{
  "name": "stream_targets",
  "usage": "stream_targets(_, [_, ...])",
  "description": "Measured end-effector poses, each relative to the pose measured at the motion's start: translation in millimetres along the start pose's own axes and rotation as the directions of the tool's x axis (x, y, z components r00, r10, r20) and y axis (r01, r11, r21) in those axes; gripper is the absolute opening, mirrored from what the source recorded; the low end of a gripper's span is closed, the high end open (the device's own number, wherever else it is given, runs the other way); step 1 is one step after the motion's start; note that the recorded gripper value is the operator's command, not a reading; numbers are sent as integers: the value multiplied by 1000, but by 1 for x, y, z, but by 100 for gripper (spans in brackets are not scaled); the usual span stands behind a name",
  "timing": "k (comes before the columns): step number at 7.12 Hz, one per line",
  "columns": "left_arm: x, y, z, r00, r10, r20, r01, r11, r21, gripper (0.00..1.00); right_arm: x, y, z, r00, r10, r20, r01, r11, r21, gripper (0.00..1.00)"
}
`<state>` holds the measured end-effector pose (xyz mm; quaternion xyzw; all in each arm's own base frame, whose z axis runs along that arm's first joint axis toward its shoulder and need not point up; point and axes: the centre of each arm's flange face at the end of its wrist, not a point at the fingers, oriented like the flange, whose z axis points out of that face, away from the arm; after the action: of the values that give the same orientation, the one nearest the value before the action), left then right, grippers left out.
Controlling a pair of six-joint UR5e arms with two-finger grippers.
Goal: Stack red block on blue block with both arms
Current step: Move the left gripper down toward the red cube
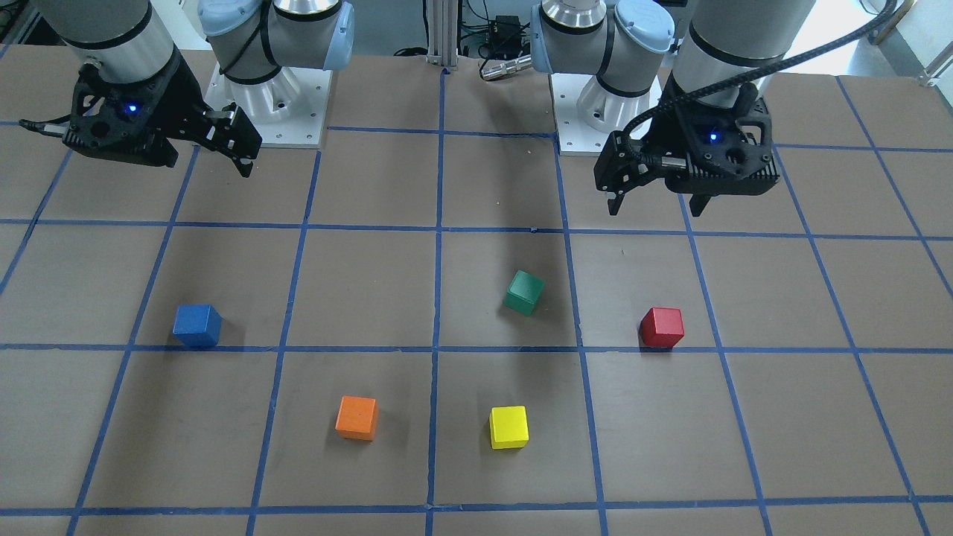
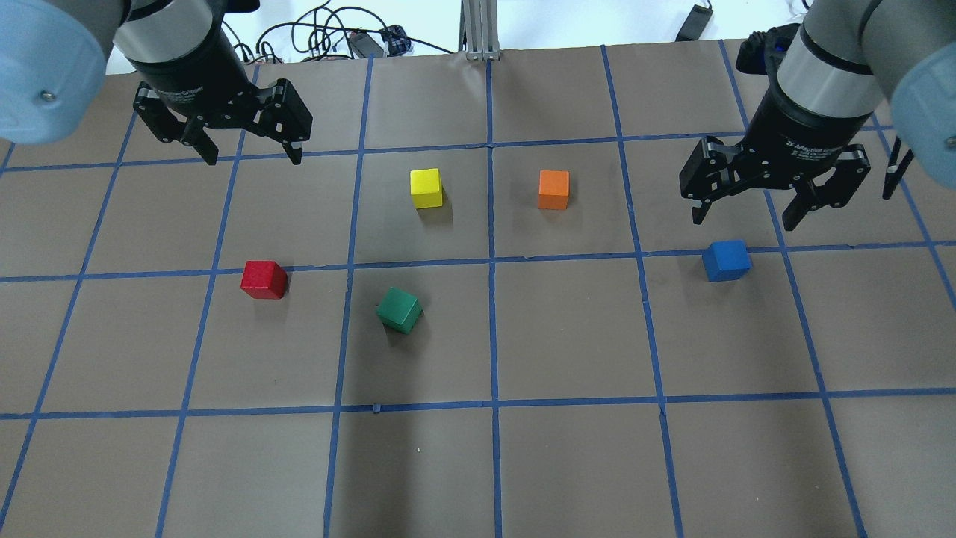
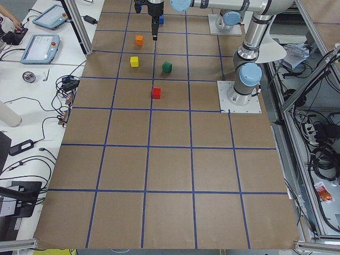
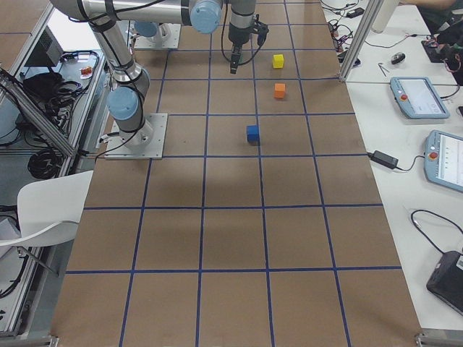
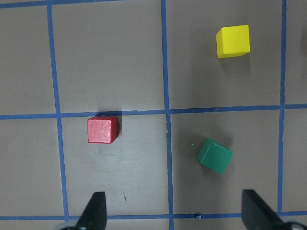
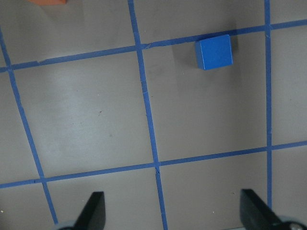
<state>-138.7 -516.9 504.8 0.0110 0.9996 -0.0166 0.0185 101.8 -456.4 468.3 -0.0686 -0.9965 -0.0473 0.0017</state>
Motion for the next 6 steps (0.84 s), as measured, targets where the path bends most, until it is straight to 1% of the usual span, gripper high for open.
stream_targets(2, [5,3,4,1000,16,2,-15,1000,-23,100,-1,2,-2,1000,-2,7,2,1000,4,100])
stream_targets(4, [7,15,13,999,32,3,-31,999,-41,100,-2,3,-3,1000,-3,10,3,1000,6,100])
stream_targets(5, [7,16,20,999,38,3,-38,998,-51,100,-2,3,-3,1000,-3,11,3,1000,6,100])
stream_targets(6, [2,14,33,999,46,3,-45,996,-74,100,-2,3,-3,1000,-3,12,3,1000,6,100])
